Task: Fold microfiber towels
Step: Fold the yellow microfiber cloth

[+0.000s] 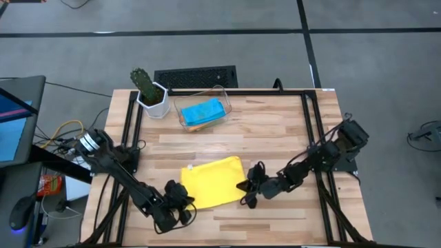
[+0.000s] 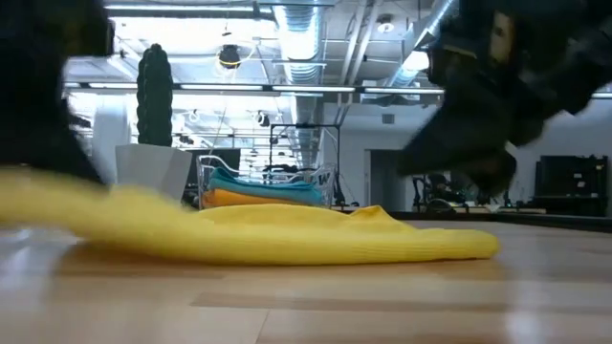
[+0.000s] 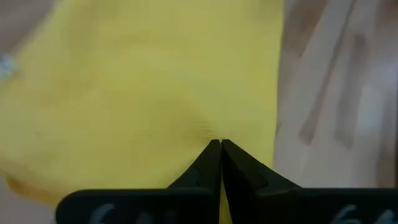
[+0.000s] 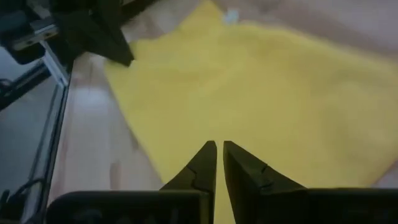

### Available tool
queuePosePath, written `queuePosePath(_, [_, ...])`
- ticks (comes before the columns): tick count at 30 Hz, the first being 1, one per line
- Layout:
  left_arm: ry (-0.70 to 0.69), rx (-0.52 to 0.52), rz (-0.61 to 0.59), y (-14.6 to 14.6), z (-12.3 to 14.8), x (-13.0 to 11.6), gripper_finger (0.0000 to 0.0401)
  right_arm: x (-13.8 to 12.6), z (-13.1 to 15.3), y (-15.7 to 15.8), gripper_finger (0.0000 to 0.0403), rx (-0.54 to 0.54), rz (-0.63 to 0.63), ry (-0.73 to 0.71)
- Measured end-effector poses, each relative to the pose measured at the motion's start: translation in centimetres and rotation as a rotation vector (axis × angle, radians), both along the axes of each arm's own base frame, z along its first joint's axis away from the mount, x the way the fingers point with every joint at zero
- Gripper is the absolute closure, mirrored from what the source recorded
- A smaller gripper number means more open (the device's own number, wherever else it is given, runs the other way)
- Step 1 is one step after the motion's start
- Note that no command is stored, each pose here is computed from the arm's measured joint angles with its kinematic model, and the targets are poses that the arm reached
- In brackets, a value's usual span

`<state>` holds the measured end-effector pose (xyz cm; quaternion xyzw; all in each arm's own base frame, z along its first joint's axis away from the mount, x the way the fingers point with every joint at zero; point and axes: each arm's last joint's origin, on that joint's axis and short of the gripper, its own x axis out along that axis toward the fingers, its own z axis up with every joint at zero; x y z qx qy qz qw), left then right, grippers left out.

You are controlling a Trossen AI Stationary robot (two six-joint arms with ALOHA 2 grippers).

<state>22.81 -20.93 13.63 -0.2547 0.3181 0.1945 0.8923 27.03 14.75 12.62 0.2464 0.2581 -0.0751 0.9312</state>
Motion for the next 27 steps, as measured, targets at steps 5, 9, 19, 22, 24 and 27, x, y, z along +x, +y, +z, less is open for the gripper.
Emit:
queuePosePath(5, [-0.060, 0.065, 0.024, 0.9, 2.1, -0.4, 0.0400, 0.2, 1.9, -1.3, 0.0349, -0.090, -0.102, -0.077])
queuePosePath(9, [-0.070, 0.094, 0.051, 1.3, 2.5, -0.5, 0.0401, 1.2, 2.0, -3.7, 0.0349, -0.154, -0.211, -0.082])
queuePosePath(19, [0.092, -0.031, -0.064, 0.0, -0.9, 0.2, 0.0375, 3.0, -0.4, -6.3, 0.0342, -0.104, -0.179, -0.024])
queuePosePath(22, [0.132, -0.071, -0.106, -0.5, -1.8, 0.4, 0.0344, 3.2, -1.8, -6.6, 0.0341, -0.111, -0.187, 0.011])
queuePosePath(24, [0.151, -0.082, -0.108, -0.6, -2.1, 0.3, 0.0321, 3.6, -3.0, -6.8, 0.0340, -0.097, -0.200, 0.024])
queuePosePath(27, [0.169, -0.102, -0.120, -0.6, -2.1, 0.3, 0.0286, 3.6, -4.9, -7.2, 0.0340, -0.062, -0.230, 0.076])
